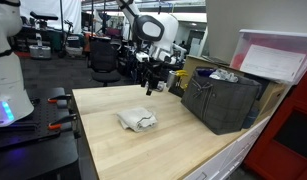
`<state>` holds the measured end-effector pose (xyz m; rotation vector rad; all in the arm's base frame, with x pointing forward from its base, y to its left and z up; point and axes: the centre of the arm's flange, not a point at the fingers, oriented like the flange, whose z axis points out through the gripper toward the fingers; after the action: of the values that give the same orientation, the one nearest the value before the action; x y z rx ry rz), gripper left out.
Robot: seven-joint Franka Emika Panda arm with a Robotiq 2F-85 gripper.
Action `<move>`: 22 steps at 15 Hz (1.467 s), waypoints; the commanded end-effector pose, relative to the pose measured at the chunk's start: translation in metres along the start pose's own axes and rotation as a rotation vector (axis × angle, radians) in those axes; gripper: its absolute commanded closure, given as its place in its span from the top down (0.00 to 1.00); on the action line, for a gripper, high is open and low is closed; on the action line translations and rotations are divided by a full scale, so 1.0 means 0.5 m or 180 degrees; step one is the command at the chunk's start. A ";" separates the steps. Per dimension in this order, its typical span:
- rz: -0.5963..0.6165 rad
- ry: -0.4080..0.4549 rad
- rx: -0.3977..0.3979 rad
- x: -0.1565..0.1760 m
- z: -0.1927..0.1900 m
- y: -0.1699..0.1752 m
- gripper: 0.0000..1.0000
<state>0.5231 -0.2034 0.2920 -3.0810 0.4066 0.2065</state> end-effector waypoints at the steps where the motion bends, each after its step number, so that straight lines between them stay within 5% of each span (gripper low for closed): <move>1: -0.0068 -0.0056 0.0182 -0.071 -0.057 -0.015 1.00; 2: -0.0012 0.0017 0.0047 -0.022 -0.027 -0.006 1.00; 10: 0.0024 0.0007 0.0107 -0.040 -0.048 -0.014 1.00; 22: -0.0090 0.0295 0.0173 0.026 -0.271 -0.020 1.00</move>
<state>0.5452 -0.1986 0.3927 -3.0739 0.3669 0.0394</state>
